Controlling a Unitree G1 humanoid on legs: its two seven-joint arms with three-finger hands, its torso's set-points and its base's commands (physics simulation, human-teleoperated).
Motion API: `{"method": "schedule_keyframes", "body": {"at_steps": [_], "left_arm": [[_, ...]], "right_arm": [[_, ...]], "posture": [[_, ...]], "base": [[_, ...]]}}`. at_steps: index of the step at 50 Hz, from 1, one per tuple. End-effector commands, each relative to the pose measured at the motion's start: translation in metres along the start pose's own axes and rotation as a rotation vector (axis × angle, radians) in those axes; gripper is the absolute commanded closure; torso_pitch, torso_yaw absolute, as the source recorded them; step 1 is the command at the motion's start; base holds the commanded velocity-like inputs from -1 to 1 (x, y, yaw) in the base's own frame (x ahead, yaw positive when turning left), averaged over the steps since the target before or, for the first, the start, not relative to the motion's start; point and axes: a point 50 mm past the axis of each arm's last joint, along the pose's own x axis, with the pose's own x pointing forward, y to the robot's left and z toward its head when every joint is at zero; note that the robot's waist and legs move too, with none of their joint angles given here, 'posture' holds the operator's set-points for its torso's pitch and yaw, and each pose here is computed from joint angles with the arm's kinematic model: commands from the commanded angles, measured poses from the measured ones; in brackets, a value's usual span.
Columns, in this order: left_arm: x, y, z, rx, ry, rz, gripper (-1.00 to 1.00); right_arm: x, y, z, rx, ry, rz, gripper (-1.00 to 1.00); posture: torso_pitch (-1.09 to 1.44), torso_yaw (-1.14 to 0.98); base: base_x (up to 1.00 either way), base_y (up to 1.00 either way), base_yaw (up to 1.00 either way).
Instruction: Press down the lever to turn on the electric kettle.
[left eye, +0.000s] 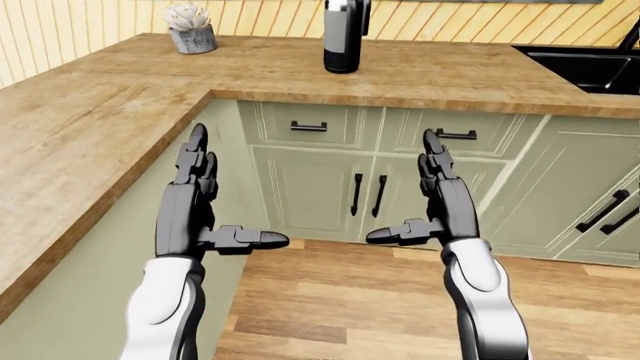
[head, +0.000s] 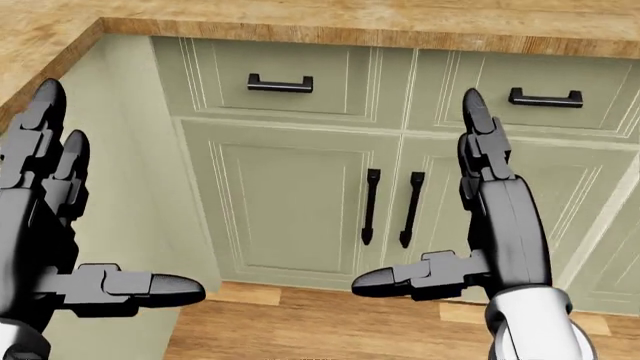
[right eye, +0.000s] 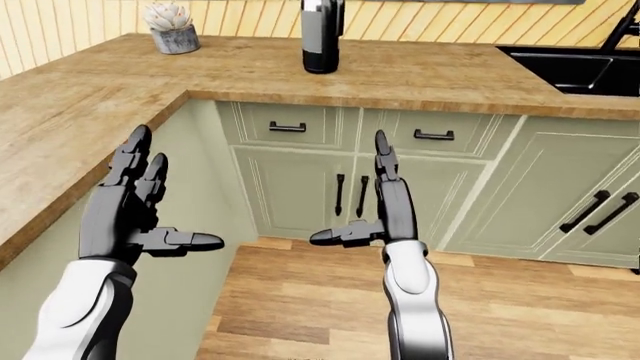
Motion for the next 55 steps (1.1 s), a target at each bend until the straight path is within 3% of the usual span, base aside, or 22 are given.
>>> {"method": "schedule_keyframes", "body": {"at_steps": [1, 30, 55], "left_arm": [[-0.001, -0.004, 0.017, -0.002, -0.101, -0.023, -1.0], [0.006, -0.02, 0.029, -0.006, -0.121, -0.078, -1.0], [0.004, -0.019, 0.031, -0.008, -0.125, -0.069, -1.0]], "right_arm": [[-0.001, -0.005, 0.019, -0.009, -0.106, -0.031, -1.0], [-0.006, -0.016, 0.021, 0.0, -0.154, -0.091, -1.0], [-0.011, -0.022, 0.027, 0.002, -0.168, -0.102, -1.0]], "posture": [[0.0, 0.0], [0.0, 0.0], [0.0, 0.0]], "base": [[0.0, 0.0, 0.69], [0.06, 0.0, 0.07], [0.27, 0.0, 0.0]]}}
